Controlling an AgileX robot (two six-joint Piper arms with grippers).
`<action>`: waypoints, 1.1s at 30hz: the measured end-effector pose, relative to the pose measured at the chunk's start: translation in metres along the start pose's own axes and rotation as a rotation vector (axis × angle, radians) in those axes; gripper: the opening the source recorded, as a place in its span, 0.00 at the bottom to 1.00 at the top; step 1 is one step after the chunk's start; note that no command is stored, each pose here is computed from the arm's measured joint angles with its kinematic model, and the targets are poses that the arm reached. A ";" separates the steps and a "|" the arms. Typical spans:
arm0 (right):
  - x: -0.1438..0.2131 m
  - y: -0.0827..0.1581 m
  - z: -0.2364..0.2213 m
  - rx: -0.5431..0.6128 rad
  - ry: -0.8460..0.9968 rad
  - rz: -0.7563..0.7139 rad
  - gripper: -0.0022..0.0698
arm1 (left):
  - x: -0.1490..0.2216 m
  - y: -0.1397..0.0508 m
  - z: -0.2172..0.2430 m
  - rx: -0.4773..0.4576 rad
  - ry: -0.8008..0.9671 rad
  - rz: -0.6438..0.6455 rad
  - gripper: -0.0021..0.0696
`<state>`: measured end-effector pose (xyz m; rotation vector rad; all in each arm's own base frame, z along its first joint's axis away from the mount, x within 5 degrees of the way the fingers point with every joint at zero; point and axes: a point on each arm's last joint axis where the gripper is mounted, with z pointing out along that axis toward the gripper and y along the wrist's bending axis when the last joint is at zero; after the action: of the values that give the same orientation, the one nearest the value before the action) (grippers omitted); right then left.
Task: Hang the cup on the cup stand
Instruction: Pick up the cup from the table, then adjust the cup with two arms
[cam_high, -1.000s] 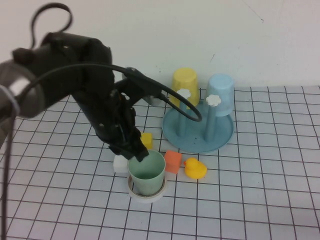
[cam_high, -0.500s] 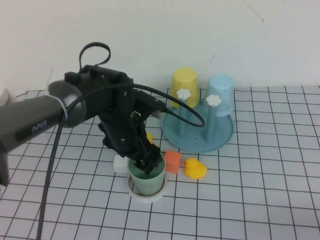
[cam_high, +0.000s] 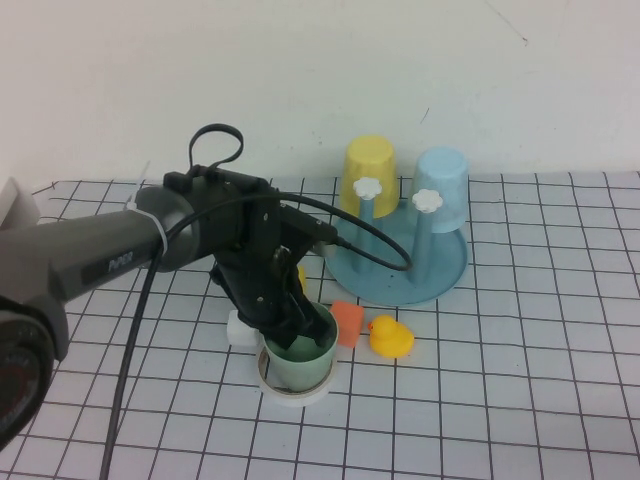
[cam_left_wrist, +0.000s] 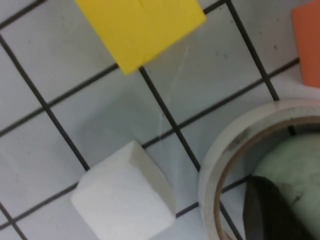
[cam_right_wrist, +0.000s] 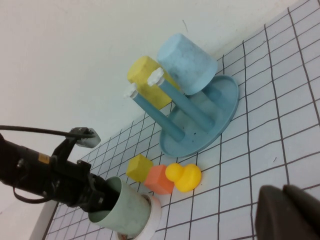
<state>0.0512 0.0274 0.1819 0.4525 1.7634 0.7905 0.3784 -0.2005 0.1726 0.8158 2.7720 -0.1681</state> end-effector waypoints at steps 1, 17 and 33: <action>0.000 0.000 0.000 0.000 0.000 0.000 0.03 | 0.000 0.000 0.000 0.000 -0.003 0.000 0.09; 0.003 0.000 0.000 -0.004 0.034 -0.002 0.03 | -0.004 -0.006 -0.086 -0.017 -0.162 0.052 0.07; 0.003 0.023 -0.007 -0.138 0.139 0.109 0.03 | 0.122 -0.023 -0.176 -0.076 -0.593 0.051 0.07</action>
<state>0.0420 0.0439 0.1969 0.4122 1.8091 1.0354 0.2310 -0.1252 0.3106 0.6795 2.1867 -0.2471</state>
